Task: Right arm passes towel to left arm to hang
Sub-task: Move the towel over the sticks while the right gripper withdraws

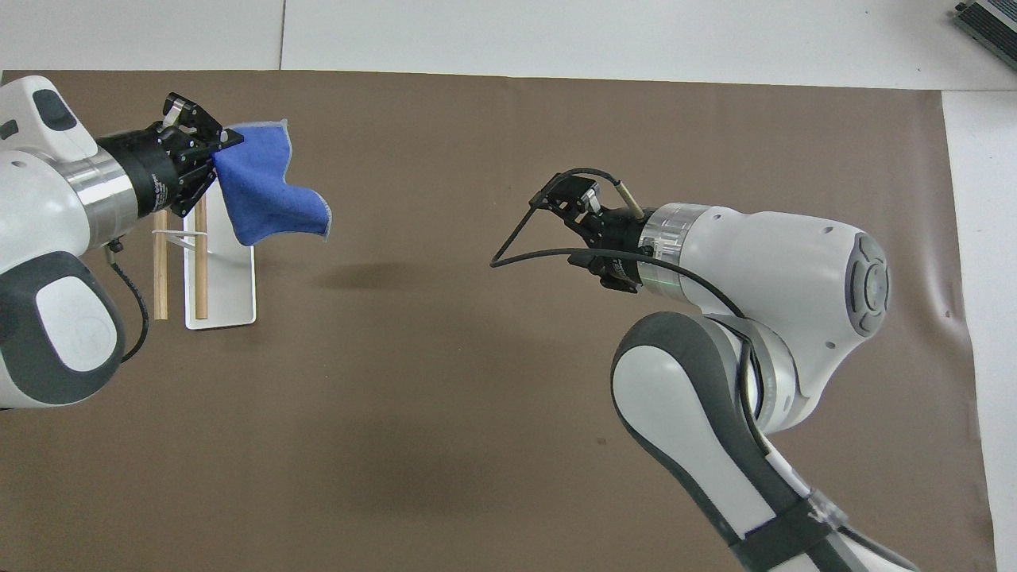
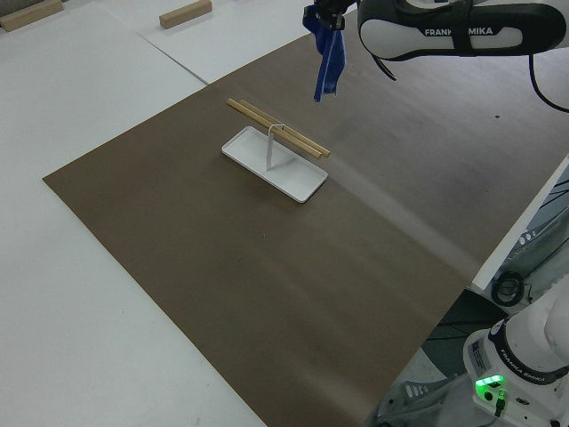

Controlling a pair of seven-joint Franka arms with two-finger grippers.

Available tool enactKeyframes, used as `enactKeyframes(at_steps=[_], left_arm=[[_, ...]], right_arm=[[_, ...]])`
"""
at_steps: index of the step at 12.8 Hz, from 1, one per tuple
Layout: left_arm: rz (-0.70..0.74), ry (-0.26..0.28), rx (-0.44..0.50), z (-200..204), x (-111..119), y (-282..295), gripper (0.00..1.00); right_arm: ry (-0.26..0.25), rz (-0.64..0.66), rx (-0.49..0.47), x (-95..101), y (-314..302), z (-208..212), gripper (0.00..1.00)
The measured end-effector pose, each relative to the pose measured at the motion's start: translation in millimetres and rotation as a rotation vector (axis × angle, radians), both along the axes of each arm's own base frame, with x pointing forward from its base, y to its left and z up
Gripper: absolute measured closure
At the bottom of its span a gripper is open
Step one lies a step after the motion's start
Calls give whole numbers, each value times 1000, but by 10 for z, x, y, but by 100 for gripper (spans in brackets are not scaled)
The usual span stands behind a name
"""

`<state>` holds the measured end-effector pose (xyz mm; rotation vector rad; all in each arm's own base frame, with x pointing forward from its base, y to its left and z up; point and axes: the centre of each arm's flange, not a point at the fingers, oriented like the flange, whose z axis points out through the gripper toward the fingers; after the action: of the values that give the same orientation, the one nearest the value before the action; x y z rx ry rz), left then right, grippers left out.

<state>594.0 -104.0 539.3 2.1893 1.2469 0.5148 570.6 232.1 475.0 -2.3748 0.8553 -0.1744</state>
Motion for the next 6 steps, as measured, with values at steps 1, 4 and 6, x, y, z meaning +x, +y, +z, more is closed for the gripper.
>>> enactKeyframes(at_steps=[1,4,6], left_arm=[[3,6,5,-46,24,45,98],[-12,32,29,-283,88,74,98],[-6,39,42,-475,154,122,98]], right_arm=[[-17,61,-84,47,-180,-45,0],[-21,256,-355,170,-912,-183,0],[11,365,-503,187,-1298,-182,0]])
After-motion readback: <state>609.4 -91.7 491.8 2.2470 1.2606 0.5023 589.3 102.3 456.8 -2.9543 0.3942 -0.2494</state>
